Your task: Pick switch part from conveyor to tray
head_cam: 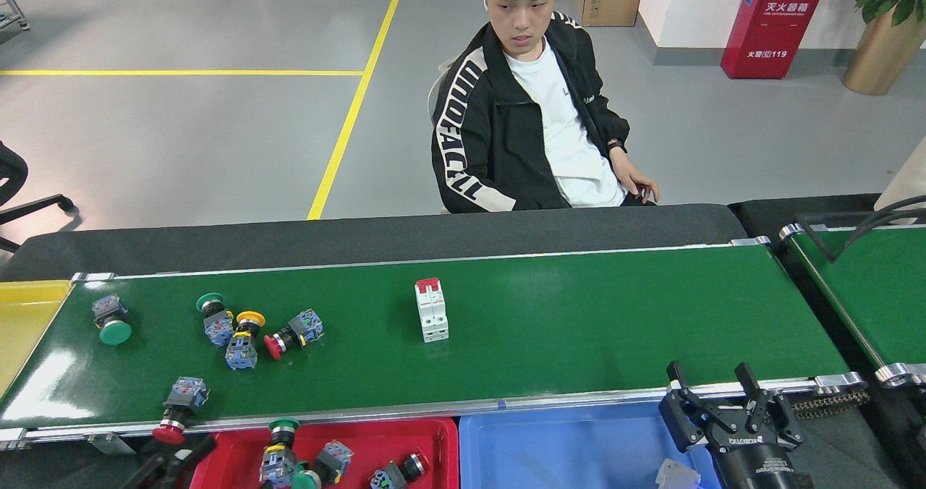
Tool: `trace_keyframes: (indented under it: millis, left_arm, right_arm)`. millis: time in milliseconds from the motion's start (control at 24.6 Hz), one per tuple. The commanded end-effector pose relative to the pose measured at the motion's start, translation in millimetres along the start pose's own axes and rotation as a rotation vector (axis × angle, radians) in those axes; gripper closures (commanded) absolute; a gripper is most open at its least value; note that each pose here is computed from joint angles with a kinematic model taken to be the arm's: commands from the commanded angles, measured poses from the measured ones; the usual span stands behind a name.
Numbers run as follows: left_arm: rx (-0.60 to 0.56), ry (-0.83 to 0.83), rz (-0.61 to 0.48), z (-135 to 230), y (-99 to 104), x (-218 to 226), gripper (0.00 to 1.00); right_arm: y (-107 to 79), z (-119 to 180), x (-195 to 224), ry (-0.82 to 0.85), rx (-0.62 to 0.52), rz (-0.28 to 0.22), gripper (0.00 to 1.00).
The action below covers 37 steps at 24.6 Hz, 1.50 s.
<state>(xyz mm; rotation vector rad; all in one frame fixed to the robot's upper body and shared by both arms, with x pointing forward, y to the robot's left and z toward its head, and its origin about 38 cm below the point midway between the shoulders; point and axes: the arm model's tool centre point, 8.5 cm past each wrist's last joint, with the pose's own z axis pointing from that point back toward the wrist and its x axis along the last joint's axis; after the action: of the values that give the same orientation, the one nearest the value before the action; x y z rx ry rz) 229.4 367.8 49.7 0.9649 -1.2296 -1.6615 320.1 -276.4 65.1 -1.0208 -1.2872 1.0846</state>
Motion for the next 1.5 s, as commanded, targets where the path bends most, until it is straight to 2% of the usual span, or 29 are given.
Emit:
trace_keyframes:
  millis: [0, 122, 203, 406, 609, 812, 933, 1015, 1136, 1177, 1218, 1299, 1461]
  left_arm:
    - [0.018, 0.088, 0.024, 15.1, -2.0, -17.9, 0.0]
    - [0.002, 0.196, 0.097, 29.9, -19.8, -25.4, 0.0]
    - [-0.014, 0.198, 0.106, 31.2, -23.5, -24.8, 0.0]
    - [0.017, 0.221, 0.099, 17.9, -15.2, -33.8, 0.0]
    - [0.003, 0.3, 0.08, -11.1, -12.9, -79.7, 0.0]
    - [-0.037, 0.341, 0.102, -24.8, -19.9, -125.6, 0.0]
    - [-0.074, 0.329, 0.112, -28.6, -29.5, -138.0, 0.0]
    - [-0.076, 0.317, 0.092, -27.7, -28.6, -142.4, 0.04]
    - [-0.104, 0.297, 0.065, -27.4, -27.8, -148.3, 0.2]
    - [-0.116, 0.295, 0.058, -24.8, -28.5, -151.7, 0.4]
    - [-0.123, 0.288, 0.049, -25.1, -27.2, -154.0, 0.71]
    - [-0.146, 0.267, 0.036, -28.3, -28.4, -154.9, 0.9]
    - [-0.154, 0.249, 0.04, -30.4, -32.5, -151.7, 0.95]
  right_arm:
    - [-8.4, -2.2, -0.1, -0.007, -0.031, 0.004, 0.01]
    - [-8.6, -2.7, -0.4, -0.009, -0.031, 0.005, 0.01]
    - [-7.9, -2.2, 0.0, -0.01, -0.029, 0.005, 0.01]
    - [-8.5, -2.7, 0.3, -0.012, -0.032, 0.005, 0.01]
    - [-8.0, -2.7, 0.1, -0.011, -0.031, 0.005, 0.01]
    - [-9.0, -3.6, 0.6, -0.013, -0.034, 0.005, 0.01]
    - [-9.1, -4.2, 1.9, -0.018, -0.034, 0.006, 0.01]
    - [-8.5, -4.8, 3.4, -0.022, -0.032, 0.005, 0.01]
    - [-7.4, -6.5, 9.3, -0.037, -0.03, 0.002, 0.01]
    - [-6.3, -6.2, 10.9, -0.043, -0.027, 0.003, 0.01]
    - [-6.2, -6.2, 11.0, -0.044, -0.026, 0.004, 0.01]
    - [-5.7, -6.3, 12.6, -0.049, -0.024, 0.003, 0.01]
    - [-6.5, -7.2, 13.3, -0.049, -0.028, 0.002, 0.01]
